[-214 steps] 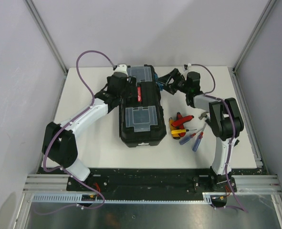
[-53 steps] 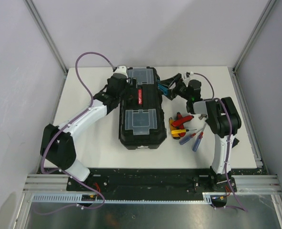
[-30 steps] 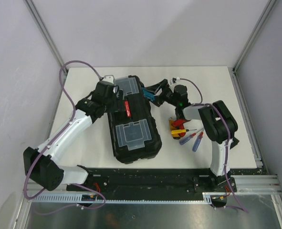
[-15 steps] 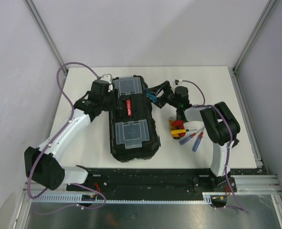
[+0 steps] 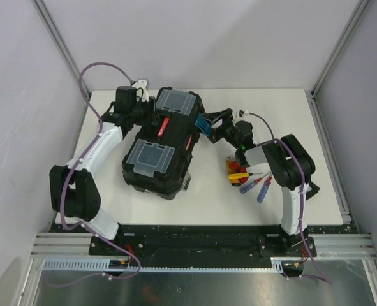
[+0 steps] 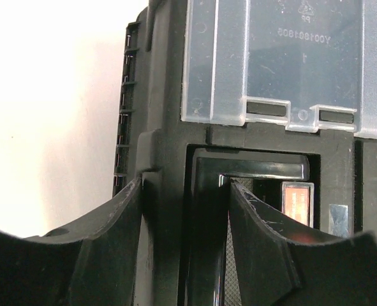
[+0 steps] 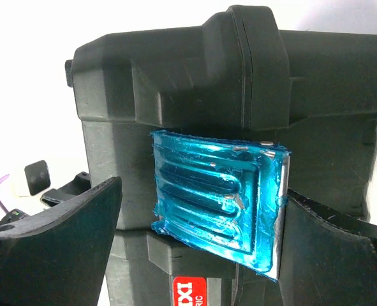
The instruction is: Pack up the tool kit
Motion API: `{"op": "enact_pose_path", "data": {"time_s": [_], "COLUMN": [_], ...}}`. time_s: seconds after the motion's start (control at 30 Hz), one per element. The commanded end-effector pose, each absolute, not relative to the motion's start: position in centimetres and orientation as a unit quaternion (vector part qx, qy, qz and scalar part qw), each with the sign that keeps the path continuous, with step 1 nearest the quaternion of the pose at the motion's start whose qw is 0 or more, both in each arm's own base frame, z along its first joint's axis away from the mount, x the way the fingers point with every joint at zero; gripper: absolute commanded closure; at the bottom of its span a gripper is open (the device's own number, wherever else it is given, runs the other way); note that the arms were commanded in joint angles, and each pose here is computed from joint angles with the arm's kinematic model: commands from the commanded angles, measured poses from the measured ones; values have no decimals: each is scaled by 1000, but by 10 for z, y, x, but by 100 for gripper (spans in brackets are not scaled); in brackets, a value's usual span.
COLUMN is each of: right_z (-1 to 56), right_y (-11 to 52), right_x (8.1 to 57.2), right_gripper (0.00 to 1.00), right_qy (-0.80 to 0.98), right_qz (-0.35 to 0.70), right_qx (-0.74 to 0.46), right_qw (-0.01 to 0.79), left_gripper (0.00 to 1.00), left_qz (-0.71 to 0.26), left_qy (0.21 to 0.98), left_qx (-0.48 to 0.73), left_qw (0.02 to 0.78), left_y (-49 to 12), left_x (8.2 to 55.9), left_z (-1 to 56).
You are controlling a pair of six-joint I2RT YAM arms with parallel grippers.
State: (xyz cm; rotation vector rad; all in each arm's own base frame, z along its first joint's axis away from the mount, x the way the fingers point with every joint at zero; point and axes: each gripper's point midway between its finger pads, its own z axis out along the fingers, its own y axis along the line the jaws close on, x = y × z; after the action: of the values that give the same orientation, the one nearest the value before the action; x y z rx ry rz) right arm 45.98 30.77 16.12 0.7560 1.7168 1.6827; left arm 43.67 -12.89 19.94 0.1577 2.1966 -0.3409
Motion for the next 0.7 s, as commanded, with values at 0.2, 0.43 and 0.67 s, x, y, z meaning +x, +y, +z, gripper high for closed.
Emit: {"op": "enact_pose_path", "data": {"time_s": [0.2,0.43,0.67], "right_z": [253,258,218], "right_y": [332,335,334], "right_x": [425,425,425], "right_gripper": [9,11,7], "right_qy": [559,564,664], "right_qz": [743,734,640], "right_qx": [188,202,227], "right_qw": [317,319,311], "left_gripper": [12,7,6], "left_qz": [-58,-109,-151], "left_qy": [864,818,819], "left_qx": [-14,-50,-3], "left_qw": [500,563,553], "left_y": [-92,-95,-130], "left_x": [442,414,390], "left_z": [250,328,327]}}
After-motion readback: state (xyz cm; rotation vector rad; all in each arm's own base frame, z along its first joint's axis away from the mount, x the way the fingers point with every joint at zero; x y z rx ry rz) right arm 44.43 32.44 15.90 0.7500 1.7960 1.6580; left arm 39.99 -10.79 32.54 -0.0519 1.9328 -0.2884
